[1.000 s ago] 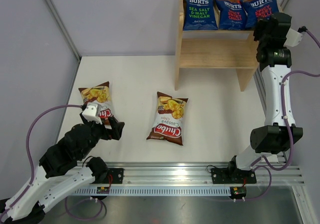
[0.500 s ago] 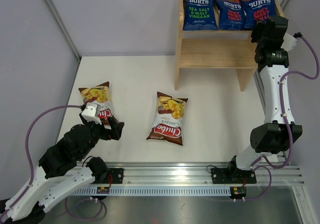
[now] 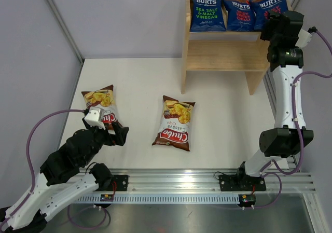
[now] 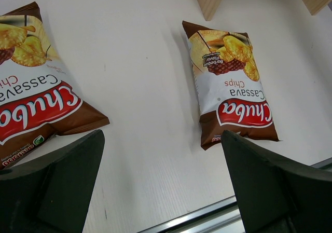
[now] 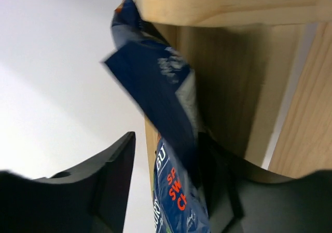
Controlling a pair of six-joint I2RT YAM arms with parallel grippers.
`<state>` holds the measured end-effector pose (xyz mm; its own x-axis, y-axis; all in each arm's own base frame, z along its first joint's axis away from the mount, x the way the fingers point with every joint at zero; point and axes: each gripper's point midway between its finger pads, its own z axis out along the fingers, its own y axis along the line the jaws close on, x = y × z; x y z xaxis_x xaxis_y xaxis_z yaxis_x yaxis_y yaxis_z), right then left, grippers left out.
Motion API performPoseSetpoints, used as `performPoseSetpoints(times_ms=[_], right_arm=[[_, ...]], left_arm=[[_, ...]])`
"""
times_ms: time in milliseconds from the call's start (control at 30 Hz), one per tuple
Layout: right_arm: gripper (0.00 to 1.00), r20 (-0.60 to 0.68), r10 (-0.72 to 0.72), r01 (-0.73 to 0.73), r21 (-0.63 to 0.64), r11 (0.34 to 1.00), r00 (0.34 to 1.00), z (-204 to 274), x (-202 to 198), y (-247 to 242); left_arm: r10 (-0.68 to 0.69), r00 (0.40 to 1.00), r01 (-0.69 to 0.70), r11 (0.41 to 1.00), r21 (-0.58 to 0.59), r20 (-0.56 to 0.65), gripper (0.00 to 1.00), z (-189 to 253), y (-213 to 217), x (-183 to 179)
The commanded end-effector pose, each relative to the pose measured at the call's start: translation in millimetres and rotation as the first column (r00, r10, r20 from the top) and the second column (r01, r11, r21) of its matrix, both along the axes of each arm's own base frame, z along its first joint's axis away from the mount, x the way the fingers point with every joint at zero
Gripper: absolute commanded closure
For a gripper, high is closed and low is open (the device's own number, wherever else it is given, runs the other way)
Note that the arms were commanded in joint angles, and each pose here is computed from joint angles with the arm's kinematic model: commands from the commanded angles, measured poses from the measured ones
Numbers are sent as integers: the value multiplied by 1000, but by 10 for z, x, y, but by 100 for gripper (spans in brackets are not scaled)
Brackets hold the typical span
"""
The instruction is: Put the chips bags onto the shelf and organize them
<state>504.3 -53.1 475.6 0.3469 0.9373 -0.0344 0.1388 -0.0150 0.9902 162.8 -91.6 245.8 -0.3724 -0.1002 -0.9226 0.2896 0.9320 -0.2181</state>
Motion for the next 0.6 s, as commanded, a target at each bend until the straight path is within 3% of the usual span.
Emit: performPoseSetpoints(times_ms=[0, 67, 200, 267, 300, 433, 567], right_arm=[[40, 20, 24, -22, -85, 996, 1000, 256, -78, -31], [34, -15, 44, -45, -100, 994, 999, 191, -91, -52], [35, -72, 47, -55, -120, 991, 996, 58, -133, -223], [41, -89, 47, -59, -133, 989, 995, 12, -165, -310], [54, -94, 54, -66, -136, 989, 994, -20, -171, -317], [73, -71, 82, -91, -144, 985, 994, 0, -177, -326], [78, -44, 105, -110, -128, 986, 993, 40, -152, -283]], left_arm=[[-6, 999, 7, 999, -36, 40, 1, 97, -31, 21], [-5, 999, 7, 999, -39, 42, 1, 106, -29, 19], [-4, 999, 6, 999, -36, 42, 1, 99, -24, 18], [-4, 999, 5, 999, -38, 41, 1, 99, -24, 18], [-5, 999, 7, 999, -38, 41, 1, 98, -27, 17], [-6, 999, 8, 999, -35, 42, 1, 99, -28, 19], [-9, 999, 11, 999, -38, 43, 1, 104, -33, 16]])
